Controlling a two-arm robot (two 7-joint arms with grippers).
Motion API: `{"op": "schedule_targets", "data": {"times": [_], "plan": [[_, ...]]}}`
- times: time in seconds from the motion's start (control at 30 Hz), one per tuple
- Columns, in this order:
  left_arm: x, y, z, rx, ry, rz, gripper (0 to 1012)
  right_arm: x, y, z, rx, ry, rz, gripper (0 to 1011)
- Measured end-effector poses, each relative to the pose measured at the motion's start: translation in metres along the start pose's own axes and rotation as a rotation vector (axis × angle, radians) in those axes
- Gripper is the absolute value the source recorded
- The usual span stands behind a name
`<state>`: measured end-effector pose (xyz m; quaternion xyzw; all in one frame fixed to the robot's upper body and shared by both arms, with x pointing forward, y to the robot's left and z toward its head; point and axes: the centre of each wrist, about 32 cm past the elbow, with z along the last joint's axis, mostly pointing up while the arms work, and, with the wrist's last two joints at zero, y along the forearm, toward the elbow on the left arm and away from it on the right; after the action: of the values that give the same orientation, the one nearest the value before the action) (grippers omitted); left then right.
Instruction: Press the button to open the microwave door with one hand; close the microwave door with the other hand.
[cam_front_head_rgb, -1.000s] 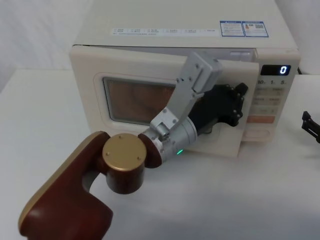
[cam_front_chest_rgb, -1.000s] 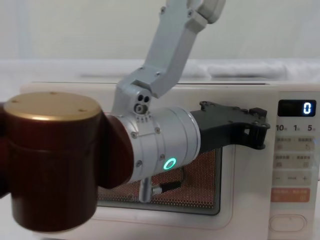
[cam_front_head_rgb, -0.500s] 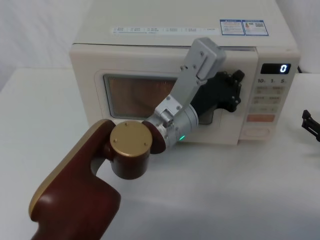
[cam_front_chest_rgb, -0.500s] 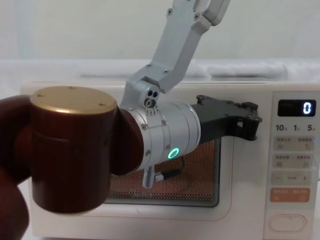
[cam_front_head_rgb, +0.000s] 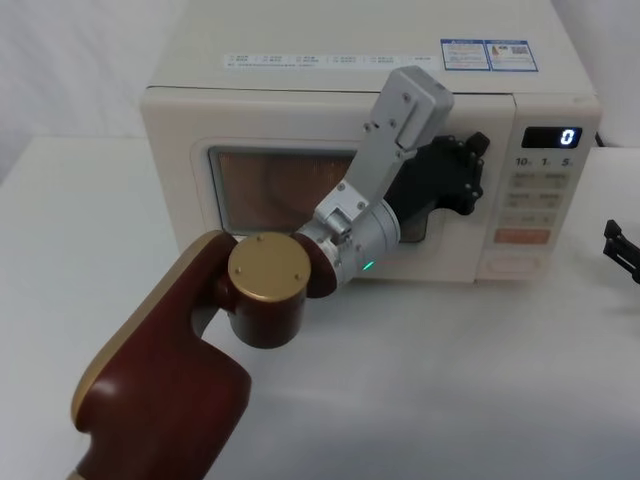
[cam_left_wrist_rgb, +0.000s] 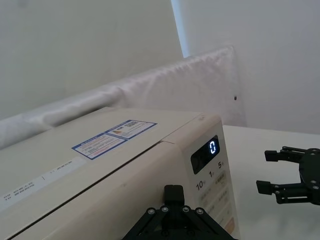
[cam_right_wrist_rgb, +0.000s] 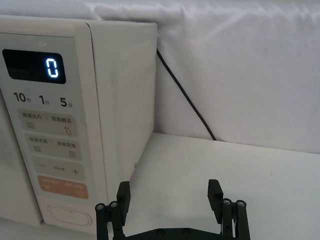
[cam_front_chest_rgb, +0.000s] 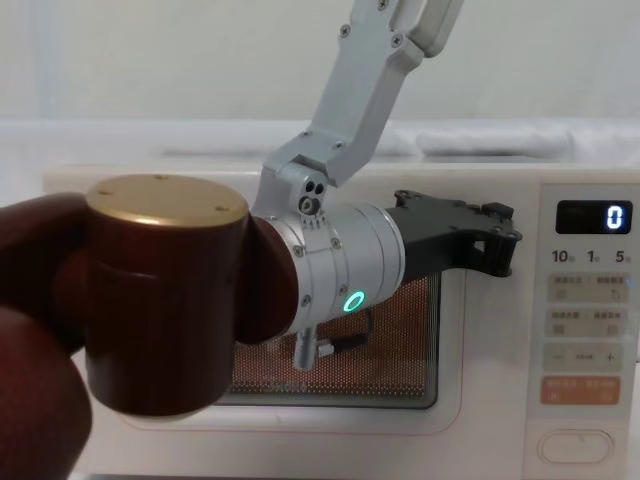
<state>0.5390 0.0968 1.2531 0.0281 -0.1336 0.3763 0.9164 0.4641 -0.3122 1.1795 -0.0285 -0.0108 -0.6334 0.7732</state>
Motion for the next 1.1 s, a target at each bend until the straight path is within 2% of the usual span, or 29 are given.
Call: {"op": "schedule_targets", "data": {"times": [0.33, 0.5, 0.63, 0.8, 0.83, 0.93, 0.97, 1.1], "plan": [[0.0014, -0.002, -0.003, 0.004, 0.012, 0.006, 0, 0.0000, 0.000, 0.000, 0.000, 0.000, 0.000, 1002], [-0.0001, 0.000, -0.002, -0.005, 0.025, -0.002, 0, 0.0000, 0.000, 0.000, 0.000, 0.000, 0.000, 1002], [-0.0079, 0.009, 0.000, -0.028, 0.049, -0.027, 0, 0.0000, 0.000, 0.000, 0.000, 0.000, 0.000, 1002], [-0.0181, 0.024, 0.001, -0.042, 0.079, -0.037, 0, 0.0000, 0.000, 0.000, 0.000, 0.000, 0.000, 1002], [-0.0211, 0.030, 0.000, -0.044, 0.090, -0.031, 0, 0.0000, 0.000, 0.000, 0.000, 0.000, 0.000, 1002], [-0.0241, 0.040, -0.001, -0.046, 0.107, -0.013, 0, 0.0000, 0.000, 0.000, 0.000, 0.000, 0.000, 1002], [-0.0253, 0.047, -0.002, -0.047, 0.118, 0.007, 0, 0.0000, 0.000, 0.000, 0.000, 0.000, 0.000, 1002], [-0.0274, 0.064, -0.004, -0.043, 0.137, 0.059, 0, 0.0000, 0.000, 0.000, 0.000, 0.000, 0.000, 1002]]}}
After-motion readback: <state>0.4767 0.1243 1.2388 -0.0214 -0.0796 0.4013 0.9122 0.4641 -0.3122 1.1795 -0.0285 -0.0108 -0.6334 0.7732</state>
